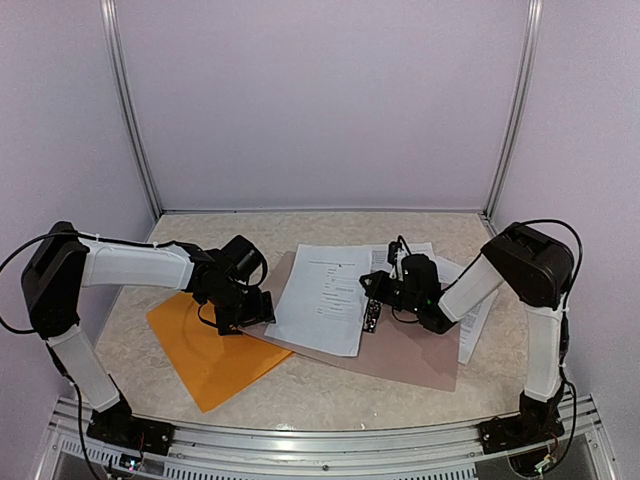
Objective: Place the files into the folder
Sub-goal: Insert the folder to form pockets on the folder.
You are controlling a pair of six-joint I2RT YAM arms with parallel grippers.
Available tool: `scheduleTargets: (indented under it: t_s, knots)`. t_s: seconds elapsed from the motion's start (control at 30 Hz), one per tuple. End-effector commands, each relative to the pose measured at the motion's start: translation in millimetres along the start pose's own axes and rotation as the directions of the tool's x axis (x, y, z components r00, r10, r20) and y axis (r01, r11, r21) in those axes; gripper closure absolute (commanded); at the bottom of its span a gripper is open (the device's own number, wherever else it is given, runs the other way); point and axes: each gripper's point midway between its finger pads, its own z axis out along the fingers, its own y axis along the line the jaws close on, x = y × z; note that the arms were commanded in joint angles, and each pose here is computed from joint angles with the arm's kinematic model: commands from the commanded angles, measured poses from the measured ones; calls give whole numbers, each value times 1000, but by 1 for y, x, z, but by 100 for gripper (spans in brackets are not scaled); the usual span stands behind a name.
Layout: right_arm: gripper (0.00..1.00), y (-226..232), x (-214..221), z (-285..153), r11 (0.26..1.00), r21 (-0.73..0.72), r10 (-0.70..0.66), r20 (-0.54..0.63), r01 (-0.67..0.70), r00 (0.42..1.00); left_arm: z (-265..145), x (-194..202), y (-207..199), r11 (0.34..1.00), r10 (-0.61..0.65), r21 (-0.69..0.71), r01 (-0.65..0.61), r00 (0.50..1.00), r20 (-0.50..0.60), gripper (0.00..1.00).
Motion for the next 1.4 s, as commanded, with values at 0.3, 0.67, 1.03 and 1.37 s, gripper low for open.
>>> scheduleTargets:
  t_s: [0.3,0.67,1.03,1.37]
  knots:
    - [100,9,20,14,999,-42,7,-42,-9,999,-5,-7,-11,999,30,18,-30,999,14,14]
    - [100,20,23,17,999,-38,-11,-44,9,999,-5,-7,-7,999,32,4,-32,999,19,14]
    - [96,9,14,11,991,53,-117,-84,122,990,-8,-6,-8,999,41,1,-41,999,21,14]
    - [74,-6,8,11,976,90,-179,-187,199,966,-9,-6,-10,999,48,7,-48,999,25,14]
